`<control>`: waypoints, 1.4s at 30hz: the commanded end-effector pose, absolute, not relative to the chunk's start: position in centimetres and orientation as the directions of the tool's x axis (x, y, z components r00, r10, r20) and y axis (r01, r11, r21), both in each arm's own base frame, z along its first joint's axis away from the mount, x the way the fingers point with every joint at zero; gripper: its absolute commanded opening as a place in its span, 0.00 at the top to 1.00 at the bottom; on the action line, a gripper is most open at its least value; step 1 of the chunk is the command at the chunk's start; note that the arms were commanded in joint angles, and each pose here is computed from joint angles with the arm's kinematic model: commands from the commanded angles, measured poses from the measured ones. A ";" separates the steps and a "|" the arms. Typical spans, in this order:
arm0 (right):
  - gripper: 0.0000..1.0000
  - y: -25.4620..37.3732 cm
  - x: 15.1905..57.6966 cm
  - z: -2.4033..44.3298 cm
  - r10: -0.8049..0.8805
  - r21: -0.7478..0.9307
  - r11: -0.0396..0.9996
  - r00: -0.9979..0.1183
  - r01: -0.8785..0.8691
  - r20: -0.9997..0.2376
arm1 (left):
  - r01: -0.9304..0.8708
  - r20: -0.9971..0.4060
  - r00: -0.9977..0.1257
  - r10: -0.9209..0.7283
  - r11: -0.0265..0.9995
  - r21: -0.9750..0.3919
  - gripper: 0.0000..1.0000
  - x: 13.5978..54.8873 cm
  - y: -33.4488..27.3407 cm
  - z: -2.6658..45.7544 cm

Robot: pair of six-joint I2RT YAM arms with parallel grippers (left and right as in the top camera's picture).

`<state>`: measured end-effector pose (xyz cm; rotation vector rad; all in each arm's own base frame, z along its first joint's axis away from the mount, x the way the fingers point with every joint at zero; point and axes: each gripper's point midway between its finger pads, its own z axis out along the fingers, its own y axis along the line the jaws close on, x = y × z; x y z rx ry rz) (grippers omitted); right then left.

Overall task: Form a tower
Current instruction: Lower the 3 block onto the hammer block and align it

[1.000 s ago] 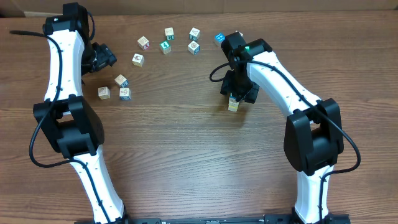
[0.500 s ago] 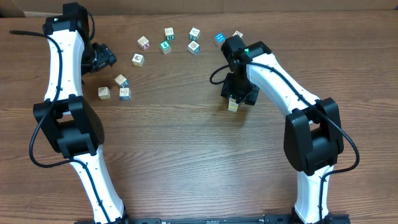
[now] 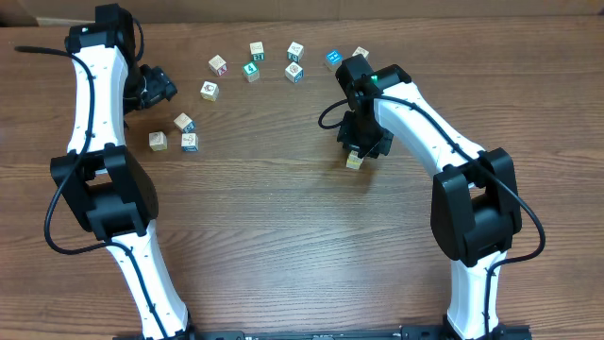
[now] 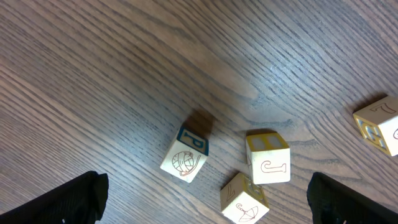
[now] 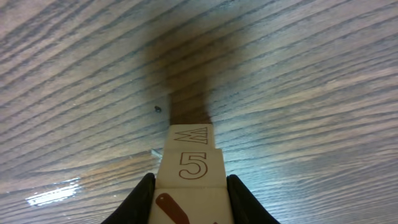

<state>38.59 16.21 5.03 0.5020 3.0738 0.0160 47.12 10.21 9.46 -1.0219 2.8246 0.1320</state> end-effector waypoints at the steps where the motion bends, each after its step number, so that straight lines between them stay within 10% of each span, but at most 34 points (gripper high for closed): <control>1: 0.75 16.3 38.3 4.4 0.313 0.006 0.950 -0.950 0.313 -0.013 | -0.621 -0.165 -0.777 -0.608 0.783 0.041 0.00 47.5 10.1 9.5; 42: 0.78 16.5 38.6 4.4 0.230 0.013 0.973 -0.973 0.230 -0.025 | -0.621 -0.165 -0.777 -0.608 0.783 0.041 0.00 47.5 10.1 9.5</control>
